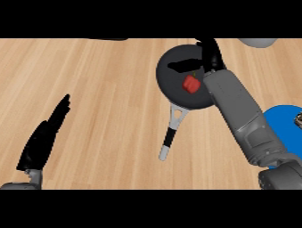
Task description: Pick the bell pepper from the plate and place it in the pan
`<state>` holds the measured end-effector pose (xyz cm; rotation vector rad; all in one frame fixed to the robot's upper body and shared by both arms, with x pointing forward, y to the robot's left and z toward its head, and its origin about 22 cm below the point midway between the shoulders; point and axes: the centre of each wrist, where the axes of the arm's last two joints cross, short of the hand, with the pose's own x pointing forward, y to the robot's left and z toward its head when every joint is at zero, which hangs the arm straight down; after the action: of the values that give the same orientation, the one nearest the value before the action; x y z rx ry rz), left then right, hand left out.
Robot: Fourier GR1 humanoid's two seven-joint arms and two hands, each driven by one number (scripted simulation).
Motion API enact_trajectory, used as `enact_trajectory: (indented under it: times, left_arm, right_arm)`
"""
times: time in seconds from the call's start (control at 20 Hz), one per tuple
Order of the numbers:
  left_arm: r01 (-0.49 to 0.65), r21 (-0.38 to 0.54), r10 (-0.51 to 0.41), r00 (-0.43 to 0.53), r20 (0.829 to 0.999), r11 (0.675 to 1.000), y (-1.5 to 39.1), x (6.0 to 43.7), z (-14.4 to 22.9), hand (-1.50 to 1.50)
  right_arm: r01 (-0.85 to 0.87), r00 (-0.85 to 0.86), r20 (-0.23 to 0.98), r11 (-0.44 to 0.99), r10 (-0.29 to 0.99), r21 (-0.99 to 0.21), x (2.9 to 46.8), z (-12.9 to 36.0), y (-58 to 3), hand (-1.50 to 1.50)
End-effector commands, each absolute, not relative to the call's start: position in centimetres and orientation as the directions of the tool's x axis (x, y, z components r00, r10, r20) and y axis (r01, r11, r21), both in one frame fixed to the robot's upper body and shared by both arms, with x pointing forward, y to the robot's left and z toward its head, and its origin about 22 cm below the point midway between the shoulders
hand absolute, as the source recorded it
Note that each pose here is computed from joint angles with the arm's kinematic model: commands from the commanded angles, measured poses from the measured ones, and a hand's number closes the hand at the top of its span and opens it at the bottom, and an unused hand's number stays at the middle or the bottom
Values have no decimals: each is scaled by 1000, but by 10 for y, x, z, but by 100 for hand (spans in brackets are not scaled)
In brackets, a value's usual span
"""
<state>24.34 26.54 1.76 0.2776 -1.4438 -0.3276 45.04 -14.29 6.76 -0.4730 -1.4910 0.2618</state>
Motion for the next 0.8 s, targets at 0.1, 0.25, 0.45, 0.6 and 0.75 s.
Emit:
enact_trajectory:
  times: [0.1, 0.25, 0.45, 0.6, 0.75]
  left_arm:
    - [41, 372, -375, 111, 920, 927, 268, 235, 7, 0]
    - [25, 383, -383, 130, 914, 923, 280, 238, 14, 0]
    - [42, 375, -377, 135, 916, 926, 283, 232, 22, 0]
    - [16, 367, -366, 140, 920, 930, 284, 230, 15, 0]
    - [4, 365, -363, 126, 923, 931, 278, 233, 16, 0]
  right_arm:
    - [359, 46, 953, 886, 298, -294, 455, 74, -174, -150]
    - [456, 57, 968, 856, 245, -243, 457, 79, -216, -150]
    - [490, 22, 974, 847, 227, -208, 445, 64, -269, -150]
    - [508, -12, 964, 832, 264, -222, 431, 47, -298, -150]
    - [509, -25, 959, 830, 281, -230, 423, 52, -334, -150]
